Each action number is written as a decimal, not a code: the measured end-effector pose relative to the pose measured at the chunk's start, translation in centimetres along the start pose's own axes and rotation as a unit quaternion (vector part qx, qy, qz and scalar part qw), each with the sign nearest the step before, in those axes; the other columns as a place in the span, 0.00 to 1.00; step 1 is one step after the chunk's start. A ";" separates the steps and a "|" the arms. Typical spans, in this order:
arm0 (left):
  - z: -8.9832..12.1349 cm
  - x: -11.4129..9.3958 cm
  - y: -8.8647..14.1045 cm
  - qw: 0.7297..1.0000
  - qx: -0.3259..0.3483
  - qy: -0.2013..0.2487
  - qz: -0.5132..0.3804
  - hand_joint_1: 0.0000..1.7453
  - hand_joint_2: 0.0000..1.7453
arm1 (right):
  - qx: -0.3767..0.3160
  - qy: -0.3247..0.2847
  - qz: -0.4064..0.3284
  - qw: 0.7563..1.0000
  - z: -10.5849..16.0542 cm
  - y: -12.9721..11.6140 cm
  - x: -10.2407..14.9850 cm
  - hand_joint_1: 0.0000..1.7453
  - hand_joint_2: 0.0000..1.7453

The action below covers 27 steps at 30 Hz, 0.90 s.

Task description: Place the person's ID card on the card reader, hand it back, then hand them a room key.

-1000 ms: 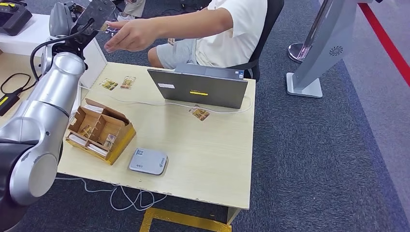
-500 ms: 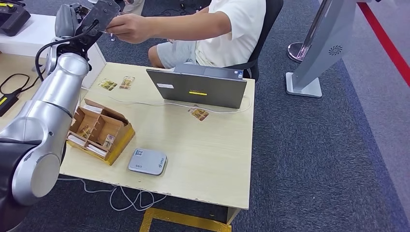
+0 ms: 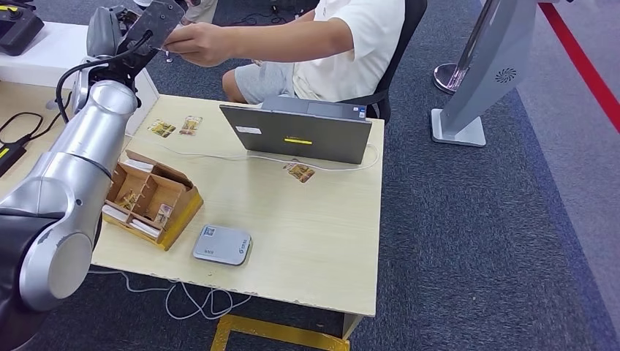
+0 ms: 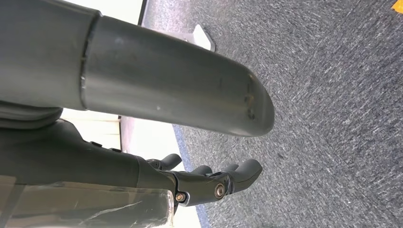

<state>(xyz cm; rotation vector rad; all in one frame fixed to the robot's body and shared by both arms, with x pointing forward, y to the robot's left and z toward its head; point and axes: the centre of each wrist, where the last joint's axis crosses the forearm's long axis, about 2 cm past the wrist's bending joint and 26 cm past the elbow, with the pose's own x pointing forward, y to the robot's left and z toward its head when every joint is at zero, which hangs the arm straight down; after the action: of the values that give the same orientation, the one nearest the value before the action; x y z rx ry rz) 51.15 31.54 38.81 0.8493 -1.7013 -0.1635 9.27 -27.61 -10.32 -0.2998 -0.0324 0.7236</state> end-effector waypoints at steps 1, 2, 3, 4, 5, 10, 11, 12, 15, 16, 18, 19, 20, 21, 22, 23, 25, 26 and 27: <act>0.0 0.0 0.0 1.000 -0.001 0.000 0.000 1.00 1.00 | 0.000 0.000 0.000 1.000 0.0 0.0 0.0 0.00 0.00; 0.0 0.0 0.0 1.000 -0.001 0.000 0.000 1.00 1.00 | 0.000 0.000 0.000 1.000 0.0 0.0 0.0 0.00 0.00; 0.0 0.0 0.0 1.000 -0.002 0.001 -0.001 1.00 1.00 | 0.000 0.000 0.000 1.000 0.0 0.0 0.0 0.00 0.00; 0.0 -0.1 -0.1 1.000 -0.002 0.001 -0.001 1.00 1.00 | 0.000 0.000 0.000 1.000 0.0 0.0 0.0 0.00 0.00; 0.0 -0.1 -0.1 1.000 -0.003 0.002 -0.001 1.00 1.00 | 0.000 0.000 0.001 1.000 0.0 0.0 0.0 0.00 0.00; 0.1 -0.3 -0.3 1.000 -0.010 0.000 -0.002 1.00 1.00 | 0.000 -0.001 0.003 1.000 0.0 0.1 0.0 0.00 0.00; 0.2 -0.3 -0.3 1.000 -0.011 -0.001 -0.002 1.00 1.00 | 0.000 -0.001 0.003 1.000 0.0 0.1 0.0 0.00 0.00; 0.2 -0.3 -0.4 1.000 -0.012 -0.001 -0.001 1.00 1.00 | 0.000 -0.001 0.004 1.000 0.0 0.1 0.0 0.00 0.00; 0.3 -0.3 -0.5 1.000 -0.012 0.000 -0.001 0.25 1.00 | 0.000 -0.001 0.005 1.000 0.0 0.1 0.0 0.00 0.00; 0.3 -0.3 -0.5 1.000 -0.010 0.000 0.000 0.00 1.00 | 0.000 -0.001 0.005 1.000 0.0 0.1 0.0 0.00 0.00; 0.3 -0.3 -0.5 1.000 -0.001 -0.001 0.000 0.00 1.00 | -0.001 -0.001 0.005 1.000 0.0 0.1 0.1 0.00 0.00; 0.3 -0.3 -0.5 1.000 0.003 0.000 0.000 0.00 1.00 | -0.001 -0.002 0.006 1.000 0.0 0.1 0.1 0.00 0.00; 0.2 -0.3 -0.4 1.000 0.006 0.001 0.001 0.00 1.00 | -0.001 -0.002 0.007 1.000 0.0 0.1 0.1 0.00 0.00; 0.2 -0.3 -0.4 1.000 0.007 0.002 0.001 0.00 1.00 | -0.001 -0.003 0.007 1.000 0.1 0.1 0.2 0.00 0.00; 0.2 -0.3 -0.4 1.000 0.008 0.004 0.000 0.00 1.00 | -0.001 -0.003 0.007 1.000 0.1 0.1 0.2 0.00 0.00; 0.2 -0.3 -0.4 1.000 0.008 0.005 0.000 0.00 1.00 | -0.001 -0.003 0.008 1.000 0.1 0.1 0.2 0.00 0.00; 0.2 -0.3 -0.4 1.000 0.008 0.006 0.001 0.00 1.00 | -0.001 -0.004 0.008 1.000 0.1 0.1 0.3 0.00 0.00; 0.2 -0.3 -0.4 1.000 0.009 0.006 0.001 0.00 1.00 | -0.001 -0.004 0.008 1.000 0.1 0.1 0.3 0.00 0.00; 0.2 -0.3 -0.4 1.000 0.009 0.006 0.001 0.00 1.00 | -0.001 -0.004 0.008 1.000 0.1 0.0 0.3 0.00 0.00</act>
<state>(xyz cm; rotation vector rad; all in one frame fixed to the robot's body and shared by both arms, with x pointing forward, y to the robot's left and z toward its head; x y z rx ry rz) 51.15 31.36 38.30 0.8602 -1.6943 -0.1423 9.49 -27.33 -10.26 -0.3000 -0.0387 0.7408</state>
